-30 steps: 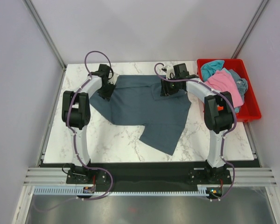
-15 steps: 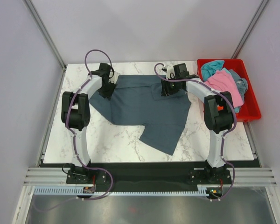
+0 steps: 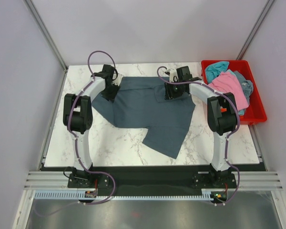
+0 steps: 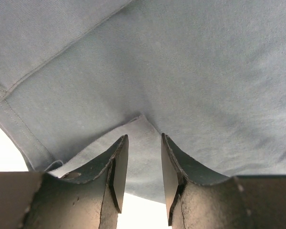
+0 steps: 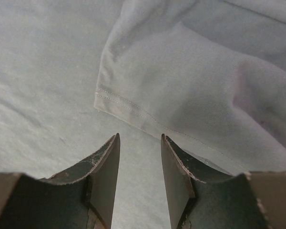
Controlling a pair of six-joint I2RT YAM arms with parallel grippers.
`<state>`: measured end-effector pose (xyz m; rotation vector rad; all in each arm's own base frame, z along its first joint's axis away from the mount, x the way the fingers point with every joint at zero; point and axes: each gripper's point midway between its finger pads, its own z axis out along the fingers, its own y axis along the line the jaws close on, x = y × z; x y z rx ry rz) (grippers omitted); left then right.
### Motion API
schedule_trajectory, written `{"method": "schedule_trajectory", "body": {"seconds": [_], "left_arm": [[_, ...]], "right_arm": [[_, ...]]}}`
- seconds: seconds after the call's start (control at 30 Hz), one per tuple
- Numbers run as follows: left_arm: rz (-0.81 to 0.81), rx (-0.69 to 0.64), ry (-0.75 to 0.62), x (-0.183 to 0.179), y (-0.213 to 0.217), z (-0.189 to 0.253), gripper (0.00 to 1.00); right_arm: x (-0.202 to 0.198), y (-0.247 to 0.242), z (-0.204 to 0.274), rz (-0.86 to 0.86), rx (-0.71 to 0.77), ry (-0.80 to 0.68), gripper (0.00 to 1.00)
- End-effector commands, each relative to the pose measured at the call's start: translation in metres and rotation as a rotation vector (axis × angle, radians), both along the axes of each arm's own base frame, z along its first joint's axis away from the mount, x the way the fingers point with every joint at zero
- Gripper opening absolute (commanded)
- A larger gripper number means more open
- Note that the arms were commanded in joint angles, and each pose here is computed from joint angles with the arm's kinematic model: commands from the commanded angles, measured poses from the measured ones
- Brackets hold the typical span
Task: Fold and stack the t-shirts
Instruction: Fold the tshirt
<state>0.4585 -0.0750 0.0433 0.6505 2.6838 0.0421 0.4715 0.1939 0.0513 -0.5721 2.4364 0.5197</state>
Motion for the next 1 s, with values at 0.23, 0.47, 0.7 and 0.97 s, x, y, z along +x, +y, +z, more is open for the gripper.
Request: {"method": "schedule_trajectory", "body": {"seconds": [0.23,0.47,0.7,0.97], "left_arm": [[0.004,0.008,0.01,0.006,-0.001,-0.007,0.37],[0.012,0.003,0.007,0.005,0.0,-0.005,0.02],[0.021,0.005,-0.051,-0.013,0.006,0.032,0.02],[0.06,0.032,-0.015,-0.08,0.029,0.045,0.02]], "right_arm": [[0.007,-0.002,0.008,0.004,-0.017,-0.044,0.47],[0.005,-0.004,0.01,0.003,-0.024,-0.049,0.47],[0.002,-0.004,0.01,0.003,-0.021,-0.048,0.47],[0.007,-0.001,0.015,0.006,-0.007,-0.057,0.47]]}}
